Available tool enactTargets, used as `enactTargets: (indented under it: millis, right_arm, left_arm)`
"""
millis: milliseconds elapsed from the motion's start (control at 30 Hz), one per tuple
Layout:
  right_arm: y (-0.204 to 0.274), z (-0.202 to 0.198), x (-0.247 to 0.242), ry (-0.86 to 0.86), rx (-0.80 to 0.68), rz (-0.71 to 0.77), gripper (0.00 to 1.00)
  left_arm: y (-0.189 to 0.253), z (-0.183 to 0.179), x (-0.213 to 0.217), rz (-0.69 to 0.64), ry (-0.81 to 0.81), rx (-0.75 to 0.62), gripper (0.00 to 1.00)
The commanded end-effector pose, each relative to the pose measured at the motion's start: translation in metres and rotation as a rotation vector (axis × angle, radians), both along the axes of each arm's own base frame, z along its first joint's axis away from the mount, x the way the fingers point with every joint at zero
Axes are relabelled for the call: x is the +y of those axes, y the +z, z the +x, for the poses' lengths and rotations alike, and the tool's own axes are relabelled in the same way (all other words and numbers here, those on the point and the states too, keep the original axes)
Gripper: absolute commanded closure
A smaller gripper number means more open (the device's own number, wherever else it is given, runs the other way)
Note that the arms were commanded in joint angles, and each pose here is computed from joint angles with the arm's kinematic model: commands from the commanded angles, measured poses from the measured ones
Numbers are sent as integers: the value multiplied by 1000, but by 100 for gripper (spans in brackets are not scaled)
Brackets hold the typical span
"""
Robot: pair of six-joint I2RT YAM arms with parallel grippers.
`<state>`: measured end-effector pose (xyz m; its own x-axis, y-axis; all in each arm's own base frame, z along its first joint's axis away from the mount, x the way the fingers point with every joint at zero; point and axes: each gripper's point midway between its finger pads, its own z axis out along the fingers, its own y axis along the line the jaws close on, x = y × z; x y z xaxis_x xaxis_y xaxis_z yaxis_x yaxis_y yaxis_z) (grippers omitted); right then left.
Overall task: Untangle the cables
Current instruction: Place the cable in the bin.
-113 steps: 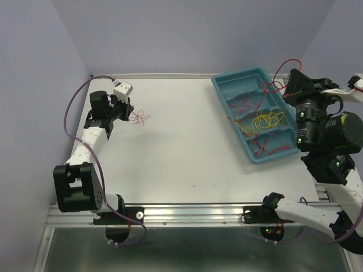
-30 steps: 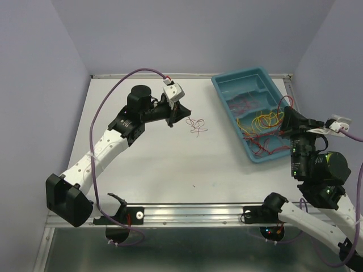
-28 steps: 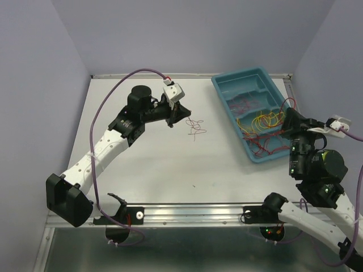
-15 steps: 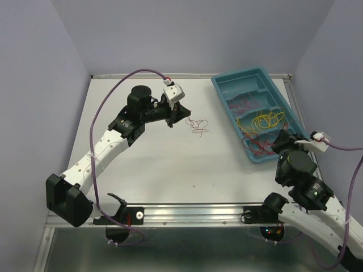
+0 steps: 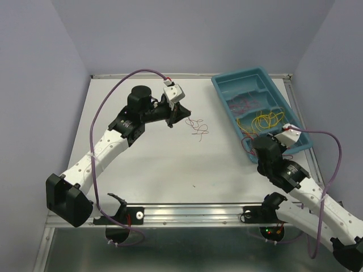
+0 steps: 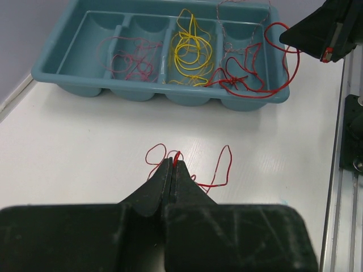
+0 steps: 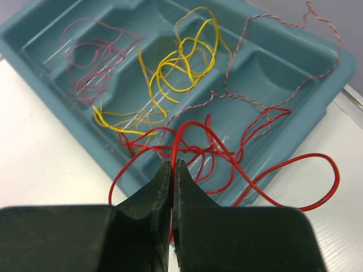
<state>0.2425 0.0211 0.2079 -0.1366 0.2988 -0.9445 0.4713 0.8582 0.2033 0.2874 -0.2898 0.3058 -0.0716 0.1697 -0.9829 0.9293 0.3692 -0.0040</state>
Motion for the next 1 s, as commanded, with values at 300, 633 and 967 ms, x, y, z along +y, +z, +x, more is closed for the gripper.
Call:
enactTargets:
  millis: [300, 633, 967]
  right_arm:
    - [-58, 59, -48, -18, 129, 210, 99]
    - [-106, 66, -52, -75, 197, 312, 99]
    - [-41, 84, -59, -73, 107, 272, 65]
  left_arm:
    - [11, -11, -2, -29, -37, -35, 100]
    - [8, -13, -5, -25, -46, -31, 100]
    - [3, -12, -8, -15, -53, -22, 100]
